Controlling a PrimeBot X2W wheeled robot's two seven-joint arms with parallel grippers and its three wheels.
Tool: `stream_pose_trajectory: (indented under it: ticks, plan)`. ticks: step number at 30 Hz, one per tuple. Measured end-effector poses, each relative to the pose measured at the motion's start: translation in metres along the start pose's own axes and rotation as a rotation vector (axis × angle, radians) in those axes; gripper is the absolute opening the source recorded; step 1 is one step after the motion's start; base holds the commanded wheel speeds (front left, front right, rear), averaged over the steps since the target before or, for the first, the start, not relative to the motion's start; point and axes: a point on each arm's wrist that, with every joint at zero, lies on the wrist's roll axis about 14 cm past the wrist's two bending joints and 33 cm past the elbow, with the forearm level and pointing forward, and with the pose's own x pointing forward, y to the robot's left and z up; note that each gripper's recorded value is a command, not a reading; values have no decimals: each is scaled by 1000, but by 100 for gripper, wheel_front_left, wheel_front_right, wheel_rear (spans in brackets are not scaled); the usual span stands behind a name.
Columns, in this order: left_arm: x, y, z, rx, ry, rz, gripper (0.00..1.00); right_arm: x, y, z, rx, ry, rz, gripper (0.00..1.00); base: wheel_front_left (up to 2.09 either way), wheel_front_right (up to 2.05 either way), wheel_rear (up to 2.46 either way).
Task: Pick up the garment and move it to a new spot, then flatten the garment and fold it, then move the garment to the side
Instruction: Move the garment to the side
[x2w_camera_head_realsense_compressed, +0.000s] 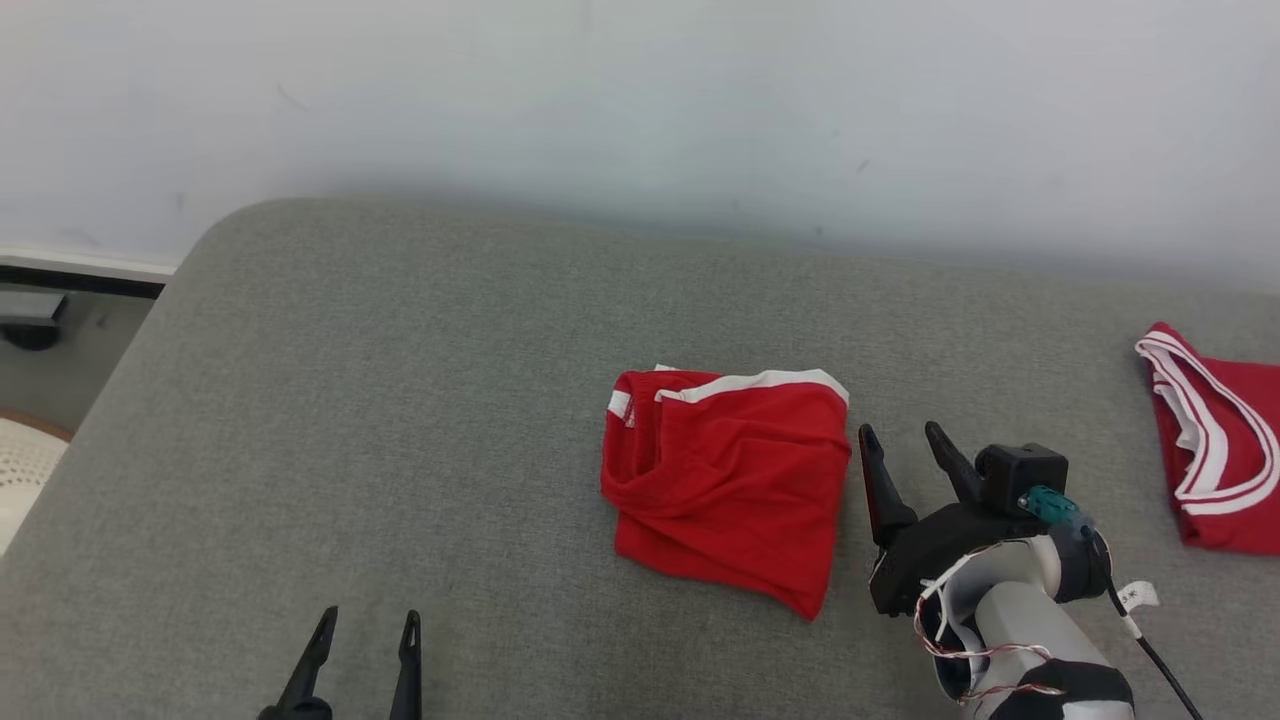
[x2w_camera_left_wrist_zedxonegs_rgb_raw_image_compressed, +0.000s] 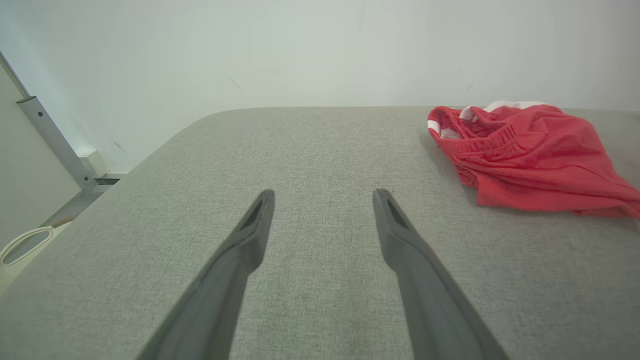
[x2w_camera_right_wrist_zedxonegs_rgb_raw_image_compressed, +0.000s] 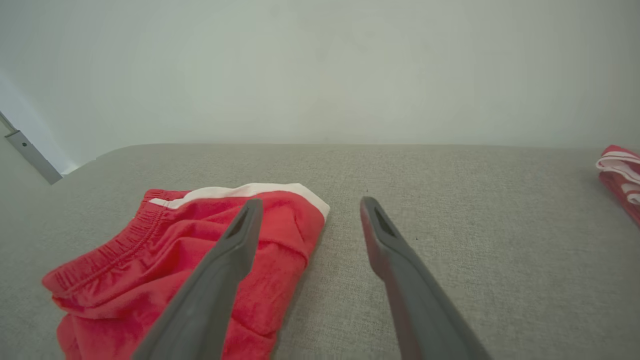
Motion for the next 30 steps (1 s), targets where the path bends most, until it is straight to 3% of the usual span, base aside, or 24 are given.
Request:
stream_pose_trajectory:
  ticks: [16, 23, 24, 25, 26, 30]
  plan:
    - [-4, 18, -2, -5, 13, 63, 100, 28, 23, -65, 213, 286, -22, 100, 0, 0, 0]
    - [-4, 24, -5, -3, 26, 82, 100, 27, 36, -85, 252, 376, 8, 100, 0, 0, 0]
    - [-4, 24, -5, -4, 27, 82, 100, 27, 38, -85, 252, 378, 14, 71, 0, 0, 0]
    - [-4, 24, -5, -5, 27, 82, 100, 27, 39, -84, 254, 377, 18, 25, 0, 0, 0]
    - [-4, 24, -5, -5, 27, 82, 100, 27, 39, -84, 254, 377, 18, 0, 0, 0, 0]
    - [-2, 22, -6, -7, 29, 77, 100, 25, 43, -86, 244, 375, 33, 0, 0, 0, 0]
